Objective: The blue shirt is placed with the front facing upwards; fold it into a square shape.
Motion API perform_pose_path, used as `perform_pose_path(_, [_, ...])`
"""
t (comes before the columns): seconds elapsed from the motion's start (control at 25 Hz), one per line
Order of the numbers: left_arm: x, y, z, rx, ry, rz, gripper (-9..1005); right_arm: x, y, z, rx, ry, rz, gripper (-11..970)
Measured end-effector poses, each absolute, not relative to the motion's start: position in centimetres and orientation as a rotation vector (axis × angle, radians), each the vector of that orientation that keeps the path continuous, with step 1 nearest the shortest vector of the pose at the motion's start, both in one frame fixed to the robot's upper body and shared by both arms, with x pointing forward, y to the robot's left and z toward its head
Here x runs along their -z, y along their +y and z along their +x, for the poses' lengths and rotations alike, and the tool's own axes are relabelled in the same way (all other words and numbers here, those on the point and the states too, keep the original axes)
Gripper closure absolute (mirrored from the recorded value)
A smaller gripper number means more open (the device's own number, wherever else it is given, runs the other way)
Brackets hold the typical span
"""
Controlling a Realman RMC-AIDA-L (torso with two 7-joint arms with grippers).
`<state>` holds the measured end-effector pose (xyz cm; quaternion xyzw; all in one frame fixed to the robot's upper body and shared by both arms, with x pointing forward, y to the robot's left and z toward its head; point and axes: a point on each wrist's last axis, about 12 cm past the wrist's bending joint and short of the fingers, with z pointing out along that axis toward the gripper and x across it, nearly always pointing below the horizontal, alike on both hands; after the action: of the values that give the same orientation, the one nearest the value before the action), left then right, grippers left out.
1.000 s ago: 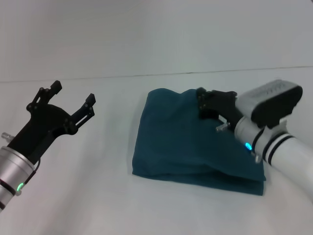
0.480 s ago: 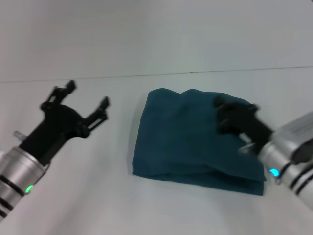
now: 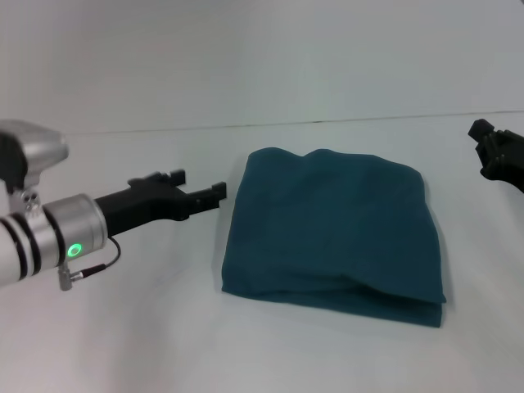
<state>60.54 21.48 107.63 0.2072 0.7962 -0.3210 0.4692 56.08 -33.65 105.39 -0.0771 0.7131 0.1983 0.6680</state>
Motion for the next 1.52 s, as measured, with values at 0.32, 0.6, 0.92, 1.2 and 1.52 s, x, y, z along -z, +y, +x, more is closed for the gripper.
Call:
perform_pose_path(0.32, [-108.6, 19.0, 61.7, 0.895, 2.198, 0.501, 96, -106.0, -32.6, 57.1, -0.396, 1.638, -0.316, 944])
perform_pose_path(0.6, [-108.2, 16.2, 61.4, 0.865, 2.236, 0.604, 97, -106.3, -32.3, 57.3, -0.383, 1.636, -0.331, 945])
perform_pose_path(0.92, [-107.4, 15.4, 61.5, 0.81, 2.267, 0.572, 101, -106.5, -32.1, 57.5, -0.388, 1.634, -0.352, 944])
perform_pose_path(1.2, [-107.0, 16.1, 61.7, 0.763, 2.301, 0.502, 108, -106.5, -31.9, 57.6, -0.391, 1.634, -0.361, 944])
perform_pose_path(1.52, [-106.7, 15.9, 61.7, 0.722, 2.328, 0.512, 117, -106.6, -31.8, 57.8, -0.389, 1.635, -0.366, 945])
